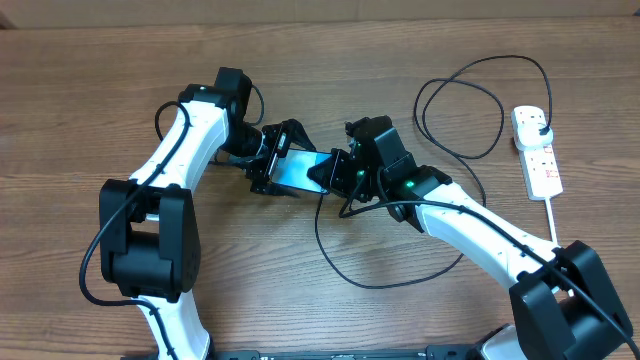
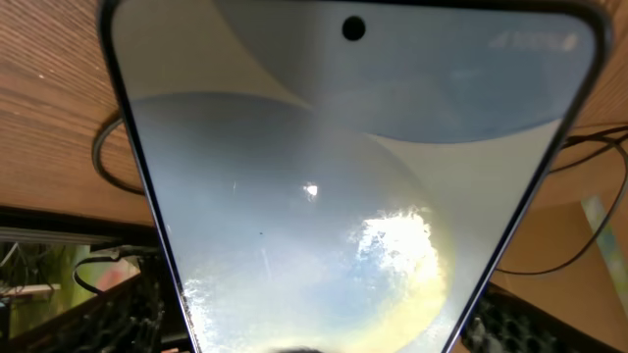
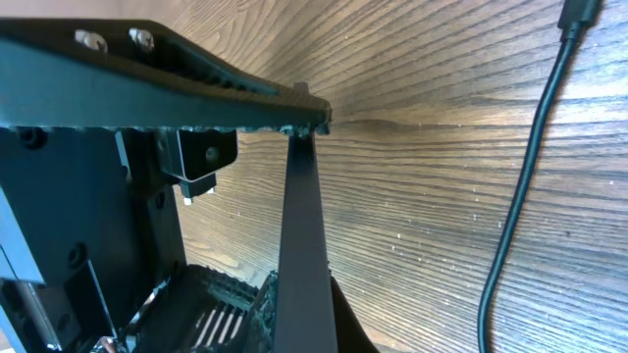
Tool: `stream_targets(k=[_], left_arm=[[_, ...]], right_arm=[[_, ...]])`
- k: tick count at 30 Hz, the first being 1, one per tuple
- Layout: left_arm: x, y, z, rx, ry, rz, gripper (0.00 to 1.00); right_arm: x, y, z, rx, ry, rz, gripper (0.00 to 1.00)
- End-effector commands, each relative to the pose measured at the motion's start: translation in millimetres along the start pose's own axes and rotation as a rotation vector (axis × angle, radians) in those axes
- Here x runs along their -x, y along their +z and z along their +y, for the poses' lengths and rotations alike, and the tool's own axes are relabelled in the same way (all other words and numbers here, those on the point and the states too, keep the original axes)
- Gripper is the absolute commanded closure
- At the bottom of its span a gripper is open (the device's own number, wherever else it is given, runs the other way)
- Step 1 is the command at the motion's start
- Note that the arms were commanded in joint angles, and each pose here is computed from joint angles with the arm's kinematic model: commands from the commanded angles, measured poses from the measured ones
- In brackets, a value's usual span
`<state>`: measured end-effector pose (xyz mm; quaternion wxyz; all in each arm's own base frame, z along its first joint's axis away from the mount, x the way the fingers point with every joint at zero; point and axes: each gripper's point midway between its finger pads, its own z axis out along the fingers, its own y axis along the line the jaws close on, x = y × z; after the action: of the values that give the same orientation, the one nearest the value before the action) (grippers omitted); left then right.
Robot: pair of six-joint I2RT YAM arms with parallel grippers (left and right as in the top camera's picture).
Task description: Plug charger to phone and switch on socket
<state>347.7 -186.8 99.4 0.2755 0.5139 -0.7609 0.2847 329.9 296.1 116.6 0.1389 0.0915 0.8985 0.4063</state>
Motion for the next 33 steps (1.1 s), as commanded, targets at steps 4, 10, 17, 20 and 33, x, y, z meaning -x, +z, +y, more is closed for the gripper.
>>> stream_targets(k=[4, 10, 17, 20, 33], left_arm=[[-5, -2, -19, -0.057, 0.11, 0.001, 0.0], [-7, -6, -53, -0.18, 0.298, -0.001, 0.0], [-46, -29, -113, -0.441, 0.635, 0.108, 0.07], [-65, -44, -133, -0.546, 0.797, 0.128, 0.05], [-81, -64, -158, -0.669, 0.916, 0.103, 0.05]], right_arm=[[41, -28, 1, 0.031, 0.039, -0.085, 0.96], [77, -69, -6, 0.071, 0.107, -0.171, 0.96], [123, -109, 8, 0.205, 0.281, -0.32, 0.96], [142, -120, 16, 0.271, 0.373, -0.393, 0.96], [153, -123, 67, 0.453, 0.538, -0.519, 0.96]])
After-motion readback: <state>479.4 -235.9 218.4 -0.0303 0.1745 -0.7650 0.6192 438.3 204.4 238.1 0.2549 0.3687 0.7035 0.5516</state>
